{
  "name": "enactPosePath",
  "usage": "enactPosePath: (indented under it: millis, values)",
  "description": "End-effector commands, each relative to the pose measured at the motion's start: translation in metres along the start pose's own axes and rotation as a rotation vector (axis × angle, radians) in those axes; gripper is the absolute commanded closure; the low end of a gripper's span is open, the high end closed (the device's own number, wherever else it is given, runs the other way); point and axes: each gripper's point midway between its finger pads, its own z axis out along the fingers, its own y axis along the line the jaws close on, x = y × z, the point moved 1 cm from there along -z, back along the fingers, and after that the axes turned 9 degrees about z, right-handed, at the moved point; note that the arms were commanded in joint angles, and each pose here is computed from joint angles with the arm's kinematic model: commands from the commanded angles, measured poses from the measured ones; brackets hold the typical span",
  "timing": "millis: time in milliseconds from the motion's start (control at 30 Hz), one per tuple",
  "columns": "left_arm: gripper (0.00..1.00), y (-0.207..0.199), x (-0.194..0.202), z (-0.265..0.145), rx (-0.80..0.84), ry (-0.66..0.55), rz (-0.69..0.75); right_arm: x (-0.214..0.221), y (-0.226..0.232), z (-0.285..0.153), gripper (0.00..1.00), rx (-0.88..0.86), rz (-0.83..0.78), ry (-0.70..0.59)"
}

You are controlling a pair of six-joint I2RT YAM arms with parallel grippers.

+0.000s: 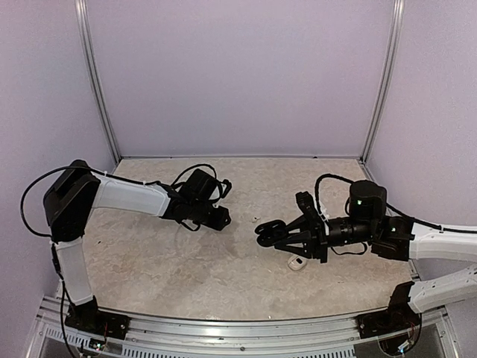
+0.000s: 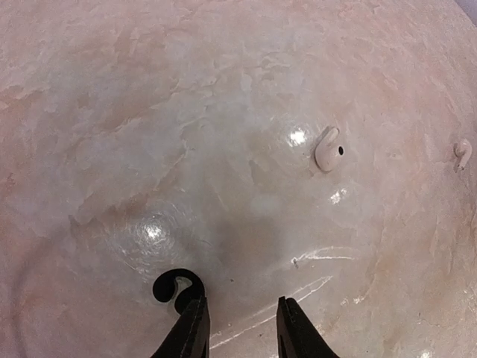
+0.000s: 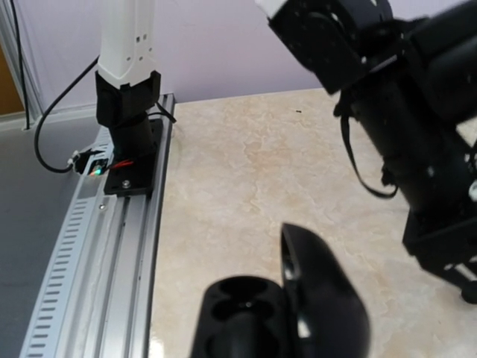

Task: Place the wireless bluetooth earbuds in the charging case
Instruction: Move the left earbud to the center of the board.

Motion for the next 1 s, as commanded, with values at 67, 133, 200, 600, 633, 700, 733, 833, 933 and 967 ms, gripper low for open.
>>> enactPosePath:
  millis: [67,133,200,600,633,700,733,833,933,967]
  values:
    - [0.67,0.015,0.003,0.002,-0.011,0.028,-0.008,-0.002,-0.001,-0.006,1.00,0.012,-0.003,-0.019]
    - [0.67,0.032,0.002,0.001,-0.009,0.020,-0.037,-0.003,-0.001,-0.007,1.00,0.011,-0.005,-0.022]
    - [0.67,0.046,0.001,0.001,0.002,0.008,-0.054,-0.003,0.000,-0.006,1.00,0.008,-0.006,-0.023]
    - [0.55,0.032,-0.007,0.016,0.274,-0.068,-0.125,-0.003,0.000,-0.007,1.00,0.010,0.008,-0.025]
    - [0.54,0.033,-0.006,0.018,0.279,-0.067,-0.129,-0.004,0.001,-0.008,1.00,0.010,0.020,-0.026]
    - [0.53,0.033,-0.004,0.022,0.277,-0.061,-0.136,-0.003,0.000,-0.008,1.00,0.014,0.023,-0.025]
    - [0.53,0.034,-0.002,0.024,0.273,-0.057,-0.139,-0.004,0.001,-0.009,1.00,0.015,0.020,-0.027]
    - [0.52,0.036,0.003,0.027,0.264,-0.050,-0.148,-0.003,0.001,-0.009,1.00,0.016,0.023,-0.028]
    - [0.51,0.034,0.011,0.030,0.267,-0.028,-0.153,-0.002,0.000,-0.009,1.00,0.015,0.025,-0.025]
    - [0.52,0.033,0.016,0.030,0.271,-0.018,-0.156,-0.002,0.000,-0.009,1.00,0.015,0.024,-0.025]
